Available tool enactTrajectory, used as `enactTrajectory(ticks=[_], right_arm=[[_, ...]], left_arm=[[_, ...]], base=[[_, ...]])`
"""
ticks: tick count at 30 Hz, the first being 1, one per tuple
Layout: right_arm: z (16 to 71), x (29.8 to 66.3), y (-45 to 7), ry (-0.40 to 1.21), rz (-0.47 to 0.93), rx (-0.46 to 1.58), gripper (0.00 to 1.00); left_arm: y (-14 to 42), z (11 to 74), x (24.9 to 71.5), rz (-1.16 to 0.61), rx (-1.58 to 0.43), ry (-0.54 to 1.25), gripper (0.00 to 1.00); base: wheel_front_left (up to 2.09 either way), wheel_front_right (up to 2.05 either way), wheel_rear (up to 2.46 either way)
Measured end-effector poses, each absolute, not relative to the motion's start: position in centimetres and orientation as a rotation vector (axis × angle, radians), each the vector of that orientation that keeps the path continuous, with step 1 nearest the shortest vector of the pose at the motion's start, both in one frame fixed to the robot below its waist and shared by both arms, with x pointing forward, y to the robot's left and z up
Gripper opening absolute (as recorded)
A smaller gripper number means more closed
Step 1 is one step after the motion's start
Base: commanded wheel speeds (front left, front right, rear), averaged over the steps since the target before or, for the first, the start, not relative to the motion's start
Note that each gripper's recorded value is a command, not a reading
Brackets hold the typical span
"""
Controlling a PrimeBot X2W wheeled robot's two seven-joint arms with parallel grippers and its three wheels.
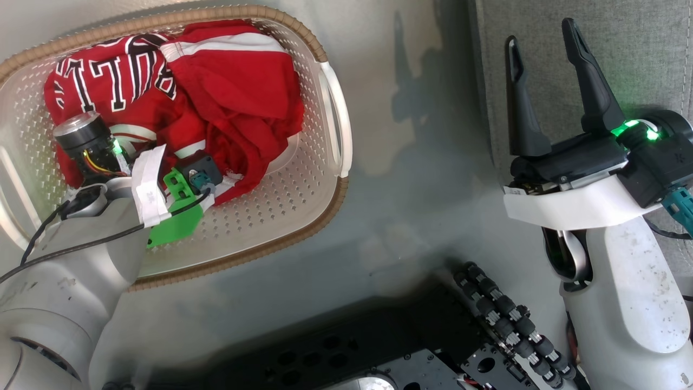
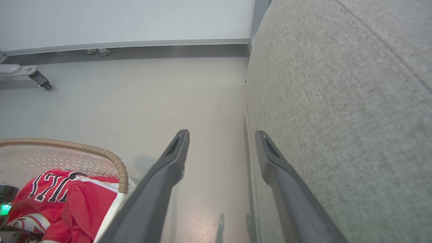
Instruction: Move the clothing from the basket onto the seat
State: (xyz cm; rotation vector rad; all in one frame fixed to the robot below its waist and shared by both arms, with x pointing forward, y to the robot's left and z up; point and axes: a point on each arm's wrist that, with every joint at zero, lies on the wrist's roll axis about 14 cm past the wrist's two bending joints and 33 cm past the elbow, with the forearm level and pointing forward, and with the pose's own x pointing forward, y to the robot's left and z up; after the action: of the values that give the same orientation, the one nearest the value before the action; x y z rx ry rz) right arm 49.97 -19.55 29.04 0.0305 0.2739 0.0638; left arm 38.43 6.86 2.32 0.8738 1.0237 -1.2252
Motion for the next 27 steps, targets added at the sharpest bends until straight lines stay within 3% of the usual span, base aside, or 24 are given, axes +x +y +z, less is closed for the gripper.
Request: enactTrajectory(ticks=[16,27], right_arm=[[31.4,50.4,-19.6,0.231,0.056,0.064,1.0],[36.1,49.1,-19.9,0.171,0.039,0.058,1.0]], left_arm=[[7.5,4.0,39.0,-1.153,0.854,1.041,0.0],[5.6,9.9,38.4,-1.06,0.673,0.976,0.0]], base=[[0.0,0.0,0.0],[0.0,0.0,0.0]])
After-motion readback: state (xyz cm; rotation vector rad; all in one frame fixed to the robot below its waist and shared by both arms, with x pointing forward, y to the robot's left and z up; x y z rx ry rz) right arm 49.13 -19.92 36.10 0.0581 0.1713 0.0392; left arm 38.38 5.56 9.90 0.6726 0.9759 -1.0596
